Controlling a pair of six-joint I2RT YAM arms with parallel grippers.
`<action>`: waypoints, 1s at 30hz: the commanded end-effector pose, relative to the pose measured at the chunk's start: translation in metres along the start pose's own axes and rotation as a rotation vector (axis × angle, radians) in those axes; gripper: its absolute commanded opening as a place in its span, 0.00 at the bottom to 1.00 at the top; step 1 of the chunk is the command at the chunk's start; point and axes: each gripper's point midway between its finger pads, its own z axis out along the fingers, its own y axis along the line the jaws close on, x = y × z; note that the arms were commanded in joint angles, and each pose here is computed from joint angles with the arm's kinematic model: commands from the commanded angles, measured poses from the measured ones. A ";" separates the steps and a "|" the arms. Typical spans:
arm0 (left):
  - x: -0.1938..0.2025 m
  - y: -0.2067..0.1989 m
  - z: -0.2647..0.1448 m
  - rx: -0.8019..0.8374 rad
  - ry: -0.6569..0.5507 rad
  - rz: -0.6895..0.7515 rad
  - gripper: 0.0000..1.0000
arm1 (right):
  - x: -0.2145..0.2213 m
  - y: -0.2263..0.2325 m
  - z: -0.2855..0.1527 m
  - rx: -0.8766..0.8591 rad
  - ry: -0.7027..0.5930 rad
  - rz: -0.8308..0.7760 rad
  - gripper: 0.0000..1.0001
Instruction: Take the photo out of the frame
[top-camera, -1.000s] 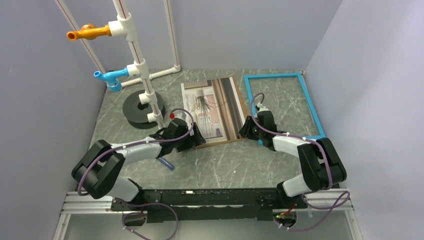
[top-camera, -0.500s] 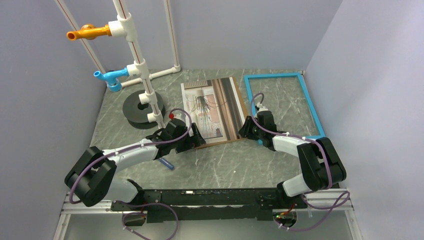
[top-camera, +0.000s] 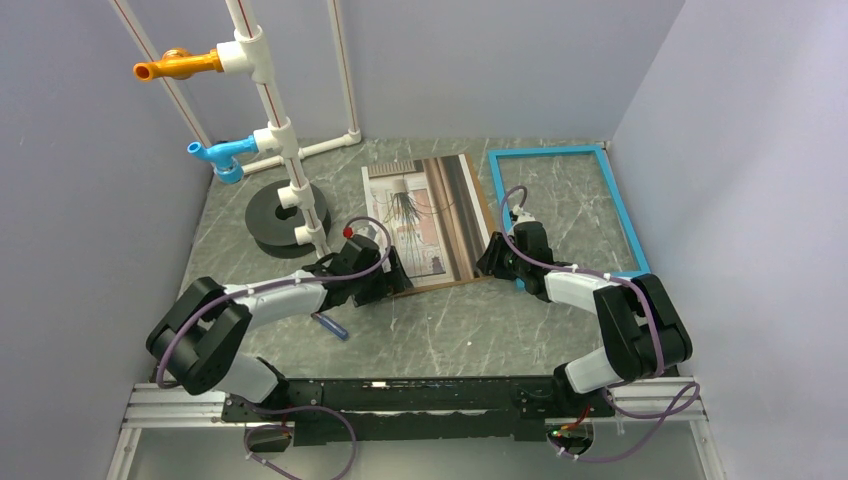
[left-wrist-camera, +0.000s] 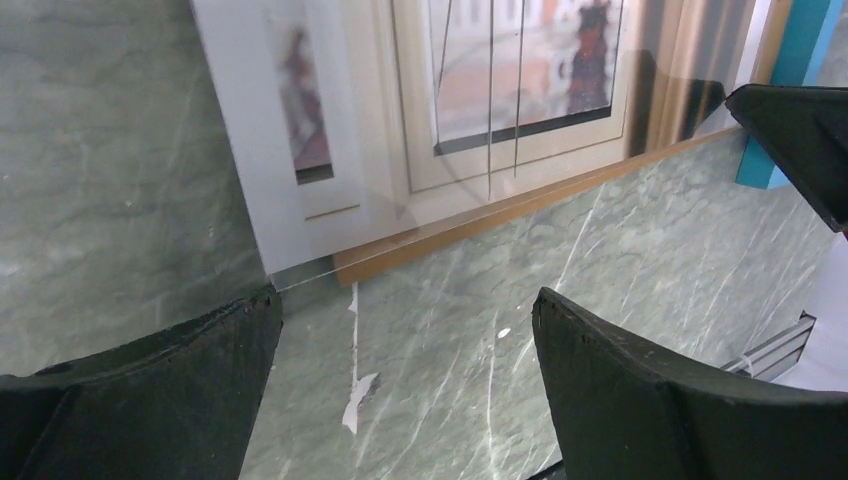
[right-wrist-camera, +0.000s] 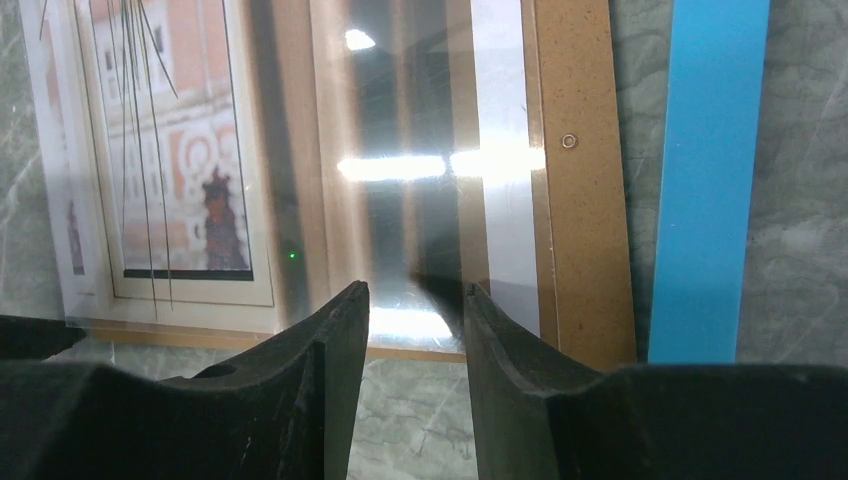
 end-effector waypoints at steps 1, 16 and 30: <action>-0.005 -0.016 0.009 0.055 -0.009 -0.006 0.99 | 0.004 0.000 0.003 -0.001 0.016 -0.015 0.42; -0.026 -0.049 -0.018 0.166 -0.086 0.002 0.99 | 0.004 0.003 0.003 -0.009 0.019 -0.019 0.42; -0.026 -0.070 0.000 0.213 -0.032 0.015 0.99 | -0.002 0.004 -0.003 -0.011 -0.020 -0.031 0.42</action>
